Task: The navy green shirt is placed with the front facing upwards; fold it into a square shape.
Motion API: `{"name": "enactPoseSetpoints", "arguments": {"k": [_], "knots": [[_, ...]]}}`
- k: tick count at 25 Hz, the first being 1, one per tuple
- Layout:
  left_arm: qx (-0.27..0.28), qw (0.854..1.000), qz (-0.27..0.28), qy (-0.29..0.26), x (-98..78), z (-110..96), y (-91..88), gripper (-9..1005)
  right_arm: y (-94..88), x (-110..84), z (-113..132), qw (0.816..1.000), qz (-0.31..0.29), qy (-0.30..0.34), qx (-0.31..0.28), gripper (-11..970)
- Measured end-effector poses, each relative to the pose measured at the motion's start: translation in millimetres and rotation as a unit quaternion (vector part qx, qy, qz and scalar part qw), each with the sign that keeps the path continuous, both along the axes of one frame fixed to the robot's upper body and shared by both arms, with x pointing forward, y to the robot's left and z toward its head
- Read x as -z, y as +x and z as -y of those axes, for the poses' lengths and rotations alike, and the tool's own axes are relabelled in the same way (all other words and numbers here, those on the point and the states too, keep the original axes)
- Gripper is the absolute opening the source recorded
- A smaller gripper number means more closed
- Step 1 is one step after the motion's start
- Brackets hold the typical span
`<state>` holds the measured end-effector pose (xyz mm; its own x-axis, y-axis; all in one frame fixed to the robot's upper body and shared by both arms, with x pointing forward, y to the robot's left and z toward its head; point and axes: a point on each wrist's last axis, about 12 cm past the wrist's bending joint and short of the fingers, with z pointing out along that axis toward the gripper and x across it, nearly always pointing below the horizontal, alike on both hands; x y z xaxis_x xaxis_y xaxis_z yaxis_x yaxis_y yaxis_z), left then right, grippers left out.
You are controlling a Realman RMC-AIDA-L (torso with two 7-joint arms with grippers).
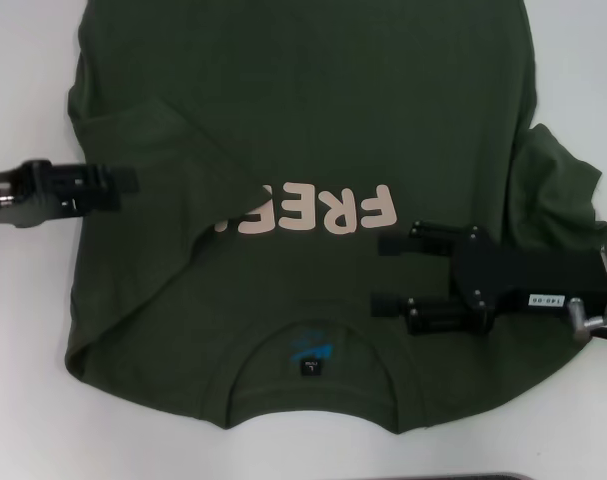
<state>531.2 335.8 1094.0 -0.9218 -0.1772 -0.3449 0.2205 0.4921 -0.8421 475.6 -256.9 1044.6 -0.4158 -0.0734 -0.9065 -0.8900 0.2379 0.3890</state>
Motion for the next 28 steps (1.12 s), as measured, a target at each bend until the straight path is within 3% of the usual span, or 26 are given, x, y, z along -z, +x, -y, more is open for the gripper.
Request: {"name": "enactPoseSetpoints", "arguments": {"k": [4,7,10,16,21,28], "knots": [[0.070,0.995,0.074,-0.004,1.9,5.3,-17.2,582,5.6,-4.7,-0.5,0.998,-0.055,0.015,0.007,888],[0.139,0.974,0.179,-0.017,4.5,12.0,-39.6,582,8.6,-5.9,0.4,0.997,-0.078,0.017,0.015,888],[0.166,0.952,0.257,-0.017,14.5,20.6,-57.2,582,9.7,-6.4,2.4,0.996,-0.075,0.028,0.034,887],[0.191,0.919,0.345,-0.020,28.2,32.7,-80.6,582,12.2,-11.7,9.6,0.992,-0.089,0.060,0.067,887],[0.194,0.912,0.360,-0.043,23.8,31.1,-87.8,582,14.4,-16.6,26.7,0.983,-0.153,0.055,0.090,887],[0.202,0.914,0.347,-0.054,16.7,23.6,-87.6,582,19.6,-42.6,87.0,0.942,-0.295,0.013,0.161,886]]}}
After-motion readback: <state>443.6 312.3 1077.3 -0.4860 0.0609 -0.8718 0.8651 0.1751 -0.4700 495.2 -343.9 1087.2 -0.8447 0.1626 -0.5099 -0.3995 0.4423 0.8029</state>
